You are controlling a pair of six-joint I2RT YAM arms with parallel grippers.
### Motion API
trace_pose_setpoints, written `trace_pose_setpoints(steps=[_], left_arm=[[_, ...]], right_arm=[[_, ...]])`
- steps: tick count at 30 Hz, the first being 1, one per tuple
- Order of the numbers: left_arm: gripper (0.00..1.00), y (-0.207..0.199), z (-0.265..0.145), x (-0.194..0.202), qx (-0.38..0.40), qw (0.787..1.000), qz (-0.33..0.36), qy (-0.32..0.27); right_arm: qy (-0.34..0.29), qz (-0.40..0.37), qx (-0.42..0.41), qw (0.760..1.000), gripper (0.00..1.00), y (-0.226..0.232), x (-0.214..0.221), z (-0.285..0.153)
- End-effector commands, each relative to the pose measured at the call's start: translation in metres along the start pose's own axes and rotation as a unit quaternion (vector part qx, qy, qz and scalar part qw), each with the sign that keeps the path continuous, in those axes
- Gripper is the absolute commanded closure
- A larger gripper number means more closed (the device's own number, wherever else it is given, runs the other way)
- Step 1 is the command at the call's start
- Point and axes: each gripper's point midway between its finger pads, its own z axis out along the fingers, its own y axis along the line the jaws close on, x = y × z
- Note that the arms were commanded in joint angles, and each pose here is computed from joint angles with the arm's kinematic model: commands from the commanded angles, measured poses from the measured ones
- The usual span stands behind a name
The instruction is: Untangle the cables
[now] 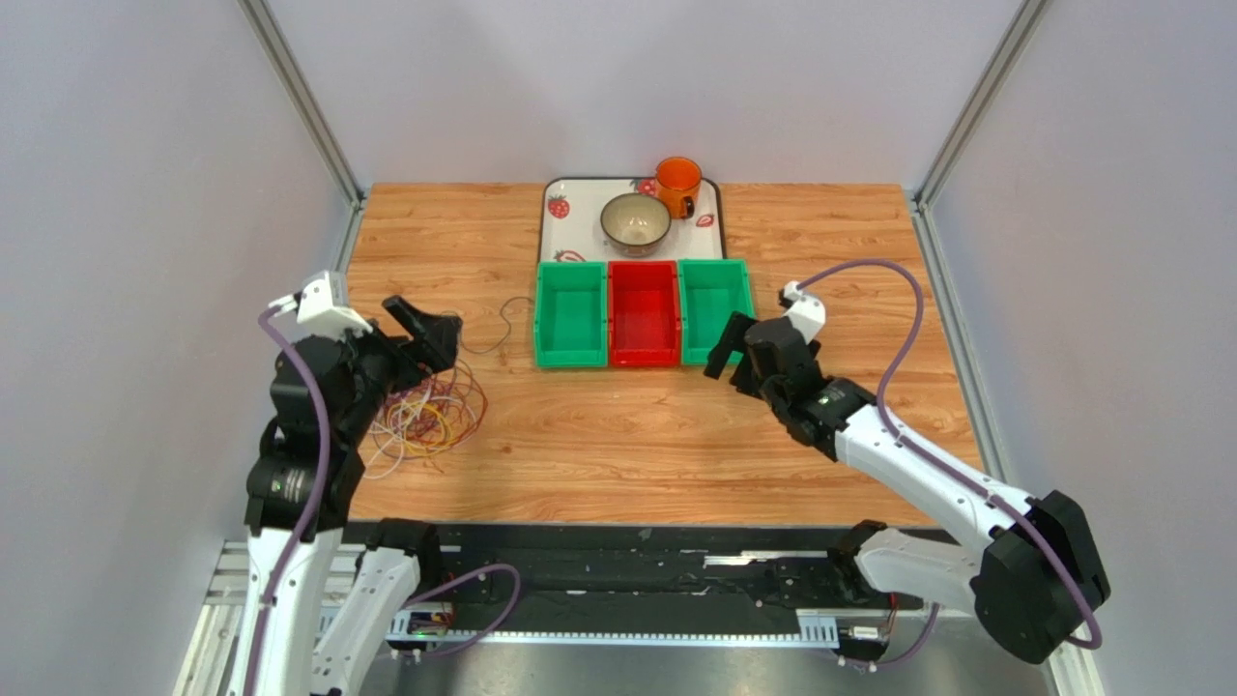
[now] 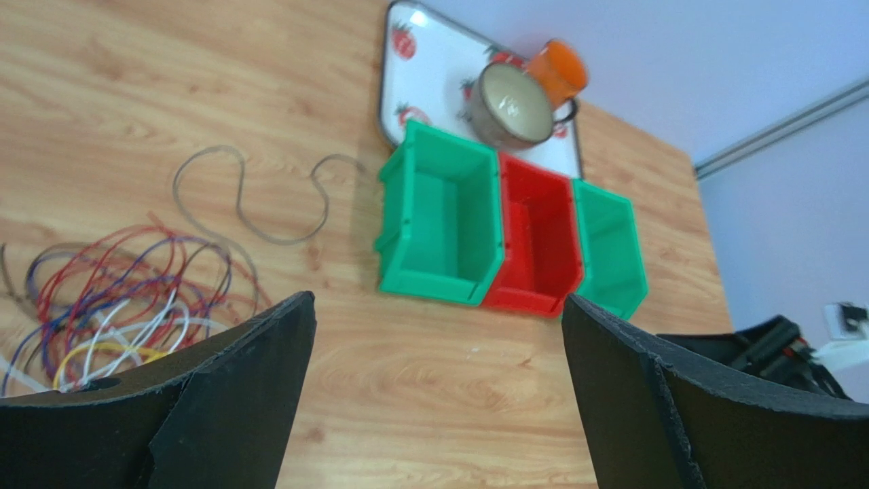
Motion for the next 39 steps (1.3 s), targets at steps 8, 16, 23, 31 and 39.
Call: trace_pose_setpoints(steps=[8, 16, 23, 31, 39], left_arm=[[0.01, 0.058, 0.035, 0.091, -0.118, 0.973, -0.044, 0.193], [0.1, 0.116, -0.004, 0.082, -0.274, 0.955, -0.058, 0.1], [0.14, 0.148, -0.015, 0.086, -0.379, 0.919, -0.077, 0.082], [0.24, 0.169, 0.009, 0.109, -0.416, 0.9, -0.081, 0.103], [0.31, 0.184, 0.032, 0.103, -0.409, 0.906, -0.071, 0.077]], right_arm=[[-0.087, 0.003, -0.042, 0.995, 0.07, 0.019, -0.001, -0.009], [-0.052, -0.021, -0.028, 0.998, 0.12, 0.027, 0.008, 0.005], [-0.033, -0.053, -0.018, 0.998, 0.12, 0.033, 0.017, 0.011], [-0.036, -0.055, -0.03, 0.997, 0.12, 0.035, 0.019, 0.008], [-0.032, -0.06, -0.042, 0.997, 0.11, 0.038, 0.02, 0.007]])
